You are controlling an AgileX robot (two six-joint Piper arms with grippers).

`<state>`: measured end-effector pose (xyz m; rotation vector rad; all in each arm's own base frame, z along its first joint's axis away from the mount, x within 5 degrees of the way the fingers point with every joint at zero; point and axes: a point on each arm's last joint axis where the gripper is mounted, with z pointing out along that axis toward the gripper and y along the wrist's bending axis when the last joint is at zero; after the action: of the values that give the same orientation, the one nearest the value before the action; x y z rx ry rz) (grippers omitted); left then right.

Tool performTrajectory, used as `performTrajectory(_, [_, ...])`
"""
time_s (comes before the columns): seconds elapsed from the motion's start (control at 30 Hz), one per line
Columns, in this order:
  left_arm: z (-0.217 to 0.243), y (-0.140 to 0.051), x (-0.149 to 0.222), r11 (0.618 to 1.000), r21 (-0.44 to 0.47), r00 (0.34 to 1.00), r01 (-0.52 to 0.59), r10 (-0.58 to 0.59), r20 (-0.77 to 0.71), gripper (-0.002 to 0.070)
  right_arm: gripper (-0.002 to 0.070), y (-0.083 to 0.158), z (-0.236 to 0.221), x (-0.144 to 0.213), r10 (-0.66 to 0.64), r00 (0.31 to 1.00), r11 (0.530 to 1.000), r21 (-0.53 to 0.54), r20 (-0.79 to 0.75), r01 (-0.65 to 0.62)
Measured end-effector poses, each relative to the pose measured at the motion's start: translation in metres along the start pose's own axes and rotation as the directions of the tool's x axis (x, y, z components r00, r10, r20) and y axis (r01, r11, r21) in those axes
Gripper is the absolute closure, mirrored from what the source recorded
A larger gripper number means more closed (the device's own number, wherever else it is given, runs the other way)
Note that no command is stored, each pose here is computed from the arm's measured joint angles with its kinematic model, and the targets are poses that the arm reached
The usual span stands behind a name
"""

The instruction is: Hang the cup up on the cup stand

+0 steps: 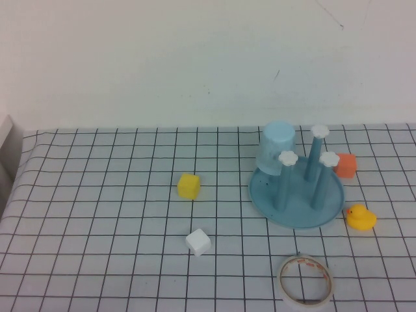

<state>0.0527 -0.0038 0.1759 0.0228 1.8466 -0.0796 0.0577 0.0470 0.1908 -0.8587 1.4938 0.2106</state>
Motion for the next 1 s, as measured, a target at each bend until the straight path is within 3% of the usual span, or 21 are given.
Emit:
performTrajectory(0.43, [0.0,0.0,0.0,1.0,0.001,1.0,0.0,0.0,0.002,0.0675,0.0678,-0.001,-0.001,0.0,0.001,1.0,1.0,0.019,0.005,-0.001])
performTrajectory(0.63, [0.0,0.0,0.0,1.0,0.001,1.0,0.0,0.0,0.002,0.0675,0.0678,-0.016,-0.008,0.001,0.017,1.0,0.972,0.236,-0.007,-0.015])
performTrajectory(0.77, [0.0,0.0,0.0,1.0,0.001,1.0,-0.001,0.001,0.002,0.0675,0.0678,-0.029,-0.017,0.005,0.038,0.998,0.894,0.447,-0.048,-0.012])
performTrajectory(0.9, [0.0,0.0,0.0,1.0,0.001,1.0,-0.001,0.001,0.002,0.0675,0.0678,-0.033,-0.023,0.006,0.041,0.998,0.846,0.532,-0.054,-0.006])
performTrajectory(1.0, [0.0,0.0,0.0,1.0,0.001,1.0,-0.001,0.001,0.002,0.0675,0.0678,-0.034,-0.023,0.006,0.044,0.997,0.839,0.544,-0.059,-0.005])
